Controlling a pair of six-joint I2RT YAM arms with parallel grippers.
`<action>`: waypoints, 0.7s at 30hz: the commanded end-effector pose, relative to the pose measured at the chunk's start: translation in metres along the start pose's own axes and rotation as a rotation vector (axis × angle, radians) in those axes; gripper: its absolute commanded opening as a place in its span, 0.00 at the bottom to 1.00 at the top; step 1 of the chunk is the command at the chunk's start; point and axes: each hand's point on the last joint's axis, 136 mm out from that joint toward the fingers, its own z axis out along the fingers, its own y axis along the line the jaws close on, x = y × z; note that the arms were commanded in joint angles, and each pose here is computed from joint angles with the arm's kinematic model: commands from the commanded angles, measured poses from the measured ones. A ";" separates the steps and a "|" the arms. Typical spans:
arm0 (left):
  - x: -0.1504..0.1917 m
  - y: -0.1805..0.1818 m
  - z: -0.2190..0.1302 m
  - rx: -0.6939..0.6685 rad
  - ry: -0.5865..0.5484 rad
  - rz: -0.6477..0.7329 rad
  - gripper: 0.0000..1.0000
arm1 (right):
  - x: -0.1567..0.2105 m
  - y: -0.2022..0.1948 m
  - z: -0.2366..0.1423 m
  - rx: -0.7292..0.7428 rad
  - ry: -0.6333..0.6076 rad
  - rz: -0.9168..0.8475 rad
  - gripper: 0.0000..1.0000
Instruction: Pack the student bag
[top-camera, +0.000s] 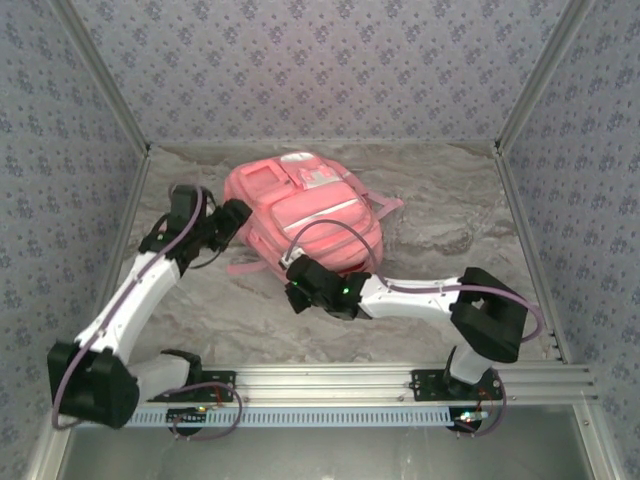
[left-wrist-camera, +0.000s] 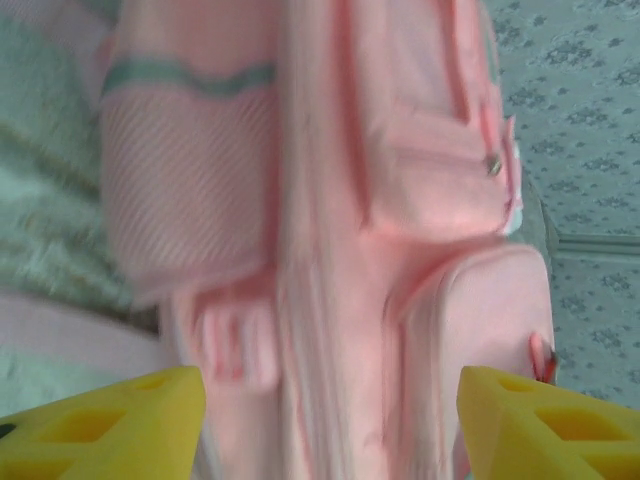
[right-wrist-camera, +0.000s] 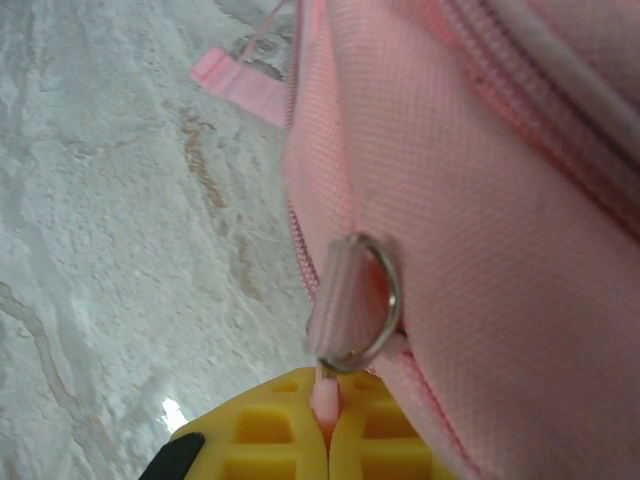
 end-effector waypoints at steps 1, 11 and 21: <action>0.029 0.031 -0.004 -0.026 0.076 -0.139 0.69 | -0.038 0.025 -0.001 -0.071 -0.109 0.042 0.00; 0.045 0.038 0.008 0.048 0.114 -0.180 0.62 | -0.035 0.035 0.006 -0.093 -0.117 0.056 0.00; 0.060 0.064 0.021 0.058 0.098 -0.224 0.48 | -0.035 0.036 0.002 -0.107 -0.134 0.089 0.00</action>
